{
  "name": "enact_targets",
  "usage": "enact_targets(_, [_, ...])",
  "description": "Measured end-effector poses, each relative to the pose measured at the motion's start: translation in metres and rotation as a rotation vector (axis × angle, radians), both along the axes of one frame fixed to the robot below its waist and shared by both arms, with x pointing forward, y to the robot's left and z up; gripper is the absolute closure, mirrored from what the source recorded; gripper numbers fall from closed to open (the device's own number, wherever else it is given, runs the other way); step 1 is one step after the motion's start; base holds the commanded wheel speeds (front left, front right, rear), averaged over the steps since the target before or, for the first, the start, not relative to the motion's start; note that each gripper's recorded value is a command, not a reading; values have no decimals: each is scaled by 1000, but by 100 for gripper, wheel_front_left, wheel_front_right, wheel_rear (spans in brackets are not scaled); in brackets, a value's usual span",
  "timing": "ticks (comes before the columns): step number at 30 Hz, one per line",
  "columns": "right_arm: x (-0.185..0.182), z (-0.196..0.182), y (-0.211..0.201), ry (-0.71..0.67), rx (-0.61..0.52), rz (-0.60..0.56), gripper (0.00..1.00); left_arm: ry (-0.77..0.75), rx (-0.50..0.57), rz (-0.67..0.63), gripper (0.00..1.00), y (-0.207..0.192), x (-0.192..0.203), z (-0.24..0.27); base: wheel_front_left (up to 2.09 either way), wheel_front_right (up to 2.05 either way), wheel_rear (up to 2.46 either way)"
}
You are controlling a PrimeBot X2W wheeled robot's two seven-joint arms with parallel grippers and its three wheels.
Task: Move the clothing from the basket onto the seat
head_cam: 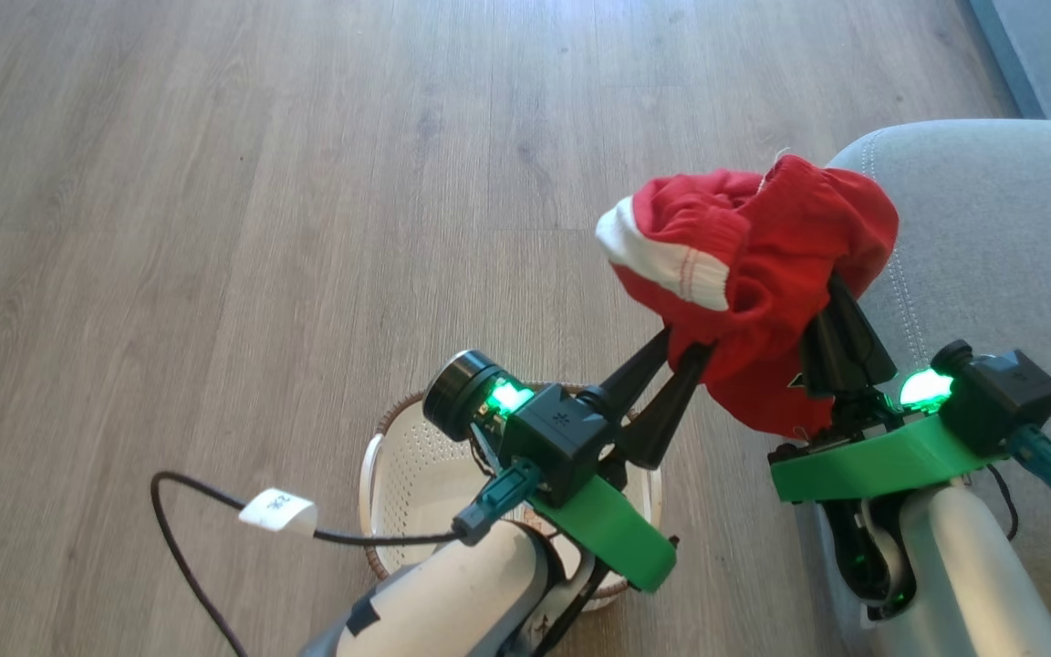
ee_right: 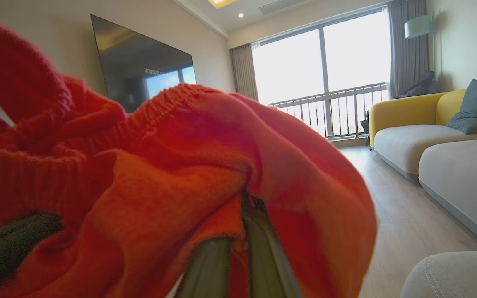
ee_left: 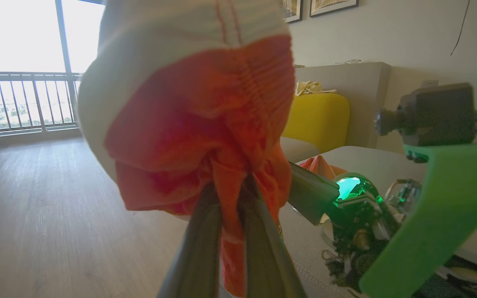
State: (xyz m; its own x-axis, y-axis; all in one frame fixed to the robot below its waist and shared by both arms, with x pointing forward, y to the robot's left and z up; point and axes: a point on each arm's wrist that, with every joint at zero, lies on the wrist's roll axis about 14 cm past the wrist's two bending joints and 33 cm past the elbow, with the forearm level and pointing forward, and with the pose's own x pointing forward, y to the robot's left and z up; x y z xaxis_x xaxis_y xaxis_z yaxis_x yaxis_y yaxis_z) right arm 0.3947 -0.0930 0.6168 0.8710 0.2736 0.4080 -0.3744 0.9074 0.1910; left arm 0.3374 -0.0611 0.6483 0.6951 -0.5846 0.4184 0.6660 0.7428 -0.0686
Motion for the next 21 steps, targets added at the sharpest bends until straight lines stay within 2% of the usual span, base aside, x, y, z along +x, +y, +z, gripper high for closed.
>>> enact_targets(3, [0, 3, -1, -4, 18, 0, 100, 14, 10, 6, 100, 1, 1, -6, 0, 0, 0])
enact_targets(4, [-1, 5, -1, -11, 20, 1, 100, 19, 13, 9, 58, 1, 2, -8, 0, 0, 0])
enact_targets(5, [-1, 7, -1, -18, 21, 2, 100, 25, 17, 12, 4, 2, 2, -10, 0, 0, 0])
enact_targets(6, [-2, 9, -1, -24, 23, 2, 100, 32, 21, 15, 0, 2, 2, -13, 0, 0, 0])
enact_targets(21, [3, 20, -28, -56, 39, -79, 100, 120, 117, 35, 0, 6, 8, -59, 0, 0, 0])
